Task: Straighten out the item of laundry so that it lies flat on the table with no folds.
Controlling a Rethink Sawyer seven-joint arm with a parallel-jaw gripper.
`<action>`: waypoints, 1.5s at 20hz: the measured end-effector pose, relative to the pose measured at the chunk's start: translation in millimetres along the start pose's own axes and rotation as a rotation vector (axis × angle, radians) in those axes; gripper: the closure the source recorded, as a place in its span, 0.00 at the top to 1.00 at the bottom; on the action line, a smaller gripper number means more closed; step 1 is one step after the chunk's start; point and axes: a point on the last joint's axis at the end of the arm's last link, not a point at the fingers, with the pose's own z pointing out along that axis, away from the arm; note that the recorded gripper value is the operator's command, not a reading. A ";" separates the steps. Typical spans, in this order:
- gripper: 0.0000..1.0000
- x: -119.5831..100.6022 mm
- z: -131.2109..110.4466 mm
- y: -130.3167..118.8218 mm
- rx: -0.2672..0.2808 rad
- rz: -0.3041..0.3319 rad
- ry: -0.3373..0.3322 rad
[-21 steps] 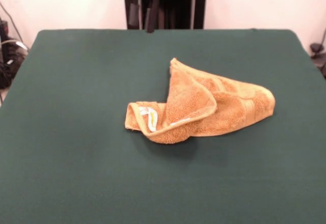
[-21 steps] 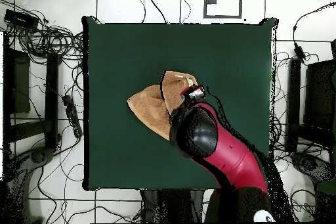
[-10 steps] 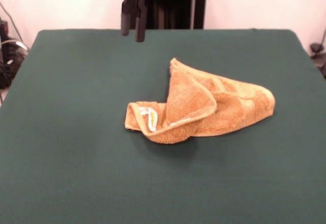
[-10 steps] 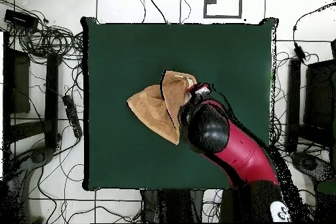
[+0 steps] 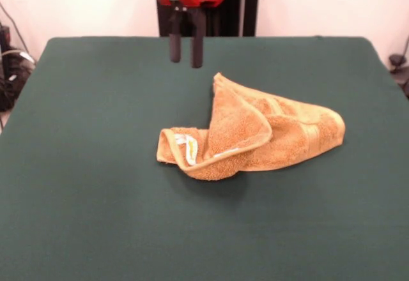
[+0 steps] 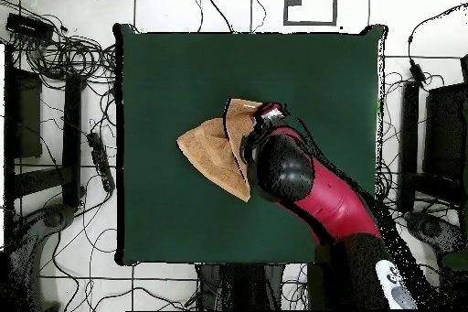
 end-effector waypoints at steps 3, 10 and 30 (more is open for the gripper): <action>1.00 12.0 2.6 14.2 -0.032 -0.010 0.024; 1.00 36.9 4.1 36.2 -0.073 -0.034 0.071; 1.00 82.8 38.0 49.0 -0.133 -0.092 0.093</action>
